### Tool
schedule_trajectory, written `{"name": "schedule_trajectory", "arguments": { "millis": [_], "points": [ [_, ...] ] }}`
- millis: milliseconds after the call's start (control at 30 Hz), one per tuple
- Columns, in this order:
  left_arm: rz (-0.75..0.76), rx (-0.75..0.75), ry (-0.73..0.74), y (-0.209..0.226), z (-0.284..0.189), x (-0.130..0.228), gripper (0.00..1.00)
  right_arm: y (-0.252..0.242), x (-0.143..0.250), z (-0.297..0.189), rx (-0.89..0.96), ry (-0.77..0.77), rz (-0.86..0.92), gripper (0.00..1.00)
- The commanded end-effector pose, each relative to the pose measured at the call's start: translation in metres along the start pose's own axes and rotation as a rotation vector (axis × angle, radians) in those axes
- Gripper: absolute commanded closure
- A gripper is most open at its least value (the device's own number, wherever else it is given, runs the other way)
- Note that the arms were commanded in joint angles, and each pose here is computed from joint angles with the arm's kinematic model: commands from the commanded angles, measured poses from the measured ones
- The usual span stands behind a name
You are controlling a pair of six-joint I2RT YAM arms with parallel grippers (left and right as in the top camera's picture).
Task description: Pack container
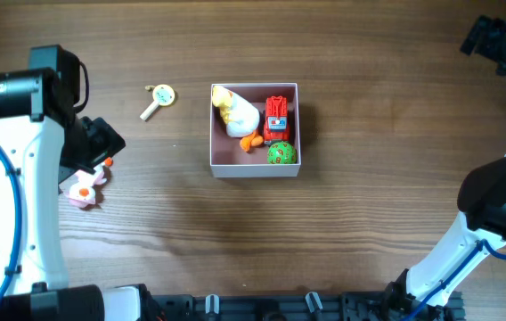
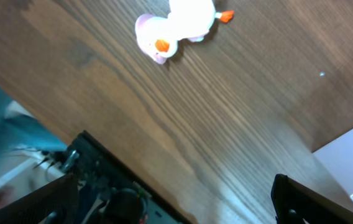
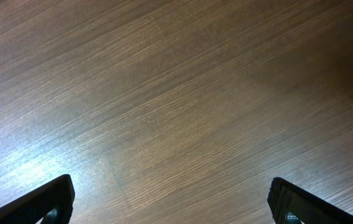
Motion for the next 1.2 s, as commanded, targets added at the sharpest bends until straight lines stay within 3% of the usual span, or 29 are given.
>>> {"name": "schedule_trajectory", "arguments": {
  "millis": [0,233,467,567,867,1167],
  "points": [
    [-0.022,-0.05,0.015,0.0,0.03,0.003,0.0,0.003,-0.001,0.001,-0.01,-0.001,-0.014,0.0],
    [0.12,-0.071,0.039,0.001,0.071,0.002,0.01,0.003,-0.001,0.001,-0.01,-0.001,-0.015,0.0],
    [-0.004,0.016,0.042,0.035,0.088,-0.049,0.05,0.003,-0.001,0.001,-0.01,-0.001,-0.015,0.0],
    [0.094,0.073,0.051,0.043,0.095,-0.063,0.01,0.003,-0.001,0.001,-0.01,-0.001,-0.014,0.0],
    [0.245,0.345,-0.098,-0.005,0.1,-0.098,0.0,0.003,-0.001,0.001,-0.01,-0.001,-0.014,0.0],
    [0.372,0.211,-0.045,-0.025,0.145,-0.1,0.0,0.003,-0.001,0.001,-0.01,-0.001,-0.015,0.0]
  ]
}}
Point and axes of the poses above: each gripper's point midway between its finger pads, its own z axis out along the fingers, its own y axis along the line the jaws close on, x = y × z, the point moved 6 cm from there along -z, back along the fingers, and after that the axes turned 13 degrees about -z, right-handed, at the moved point
